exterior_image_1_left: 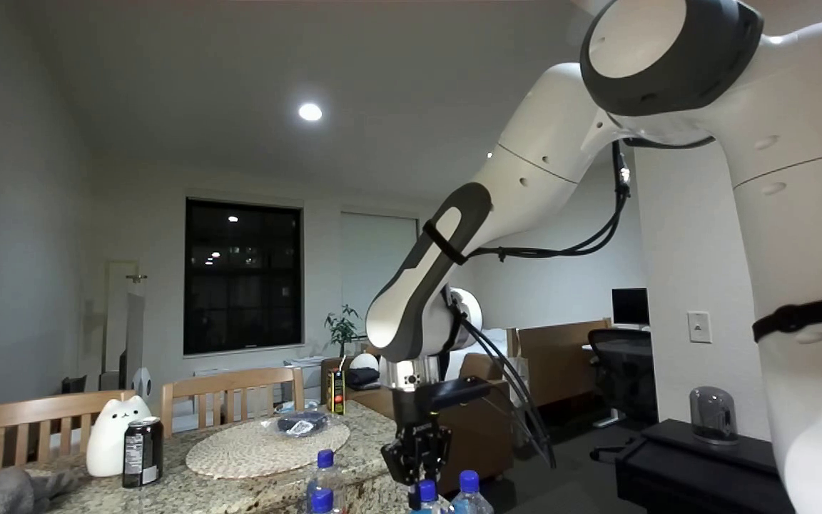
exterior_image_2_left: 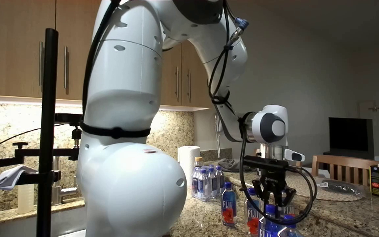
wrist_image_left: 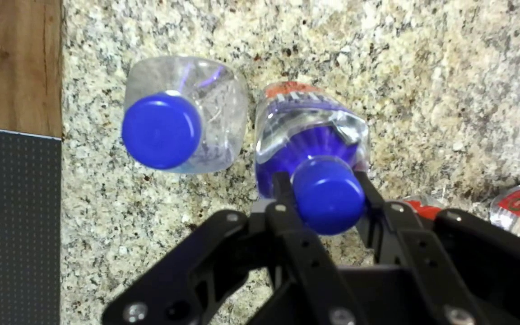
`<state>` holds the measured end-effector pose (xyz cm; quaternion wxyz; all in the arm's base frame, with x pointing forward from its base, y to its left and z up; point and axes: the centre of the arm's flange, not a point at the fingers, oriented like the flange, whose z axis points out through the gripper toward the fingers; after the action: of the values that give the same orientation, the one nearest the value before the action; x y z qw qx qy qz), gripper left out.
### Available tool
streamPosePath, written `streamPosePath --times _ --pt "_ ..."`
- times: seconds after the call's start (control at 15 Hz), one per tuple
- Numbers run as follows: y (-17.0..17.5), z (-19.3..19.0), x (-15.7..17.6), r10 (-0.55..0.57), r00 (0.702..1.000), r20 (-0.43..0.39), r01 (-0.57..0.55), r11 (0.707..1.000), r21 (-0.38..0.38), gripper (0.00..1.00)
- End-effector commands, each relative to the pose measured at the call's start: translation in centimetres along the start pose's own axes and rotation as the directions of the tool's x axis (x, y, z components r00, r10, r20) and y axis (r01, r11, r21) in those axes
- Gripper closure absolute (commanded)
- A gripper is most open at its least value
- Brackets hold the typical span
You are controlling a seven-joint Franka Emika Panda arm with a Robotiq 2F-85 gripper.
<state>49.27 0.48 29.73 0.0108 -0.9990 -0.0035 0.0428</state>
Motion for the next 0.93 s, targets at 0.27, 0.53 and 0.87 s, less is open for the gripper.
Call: streamPosePath --times 0.27,0.53,0.87 --pt "1.22 -1.51 -2.07 0.033 0.999 -0.007 -0.034 0.999 -0.036 0.86" --pt "1.26 -1.31 -2.22 0.031 1.0 0.001 -0.031 0.999 -0.032 0.87" --pt "1.18 -1.25 -2.39 0.031 1.0 0.001 -0.031 0.999 -0.032 0.87"
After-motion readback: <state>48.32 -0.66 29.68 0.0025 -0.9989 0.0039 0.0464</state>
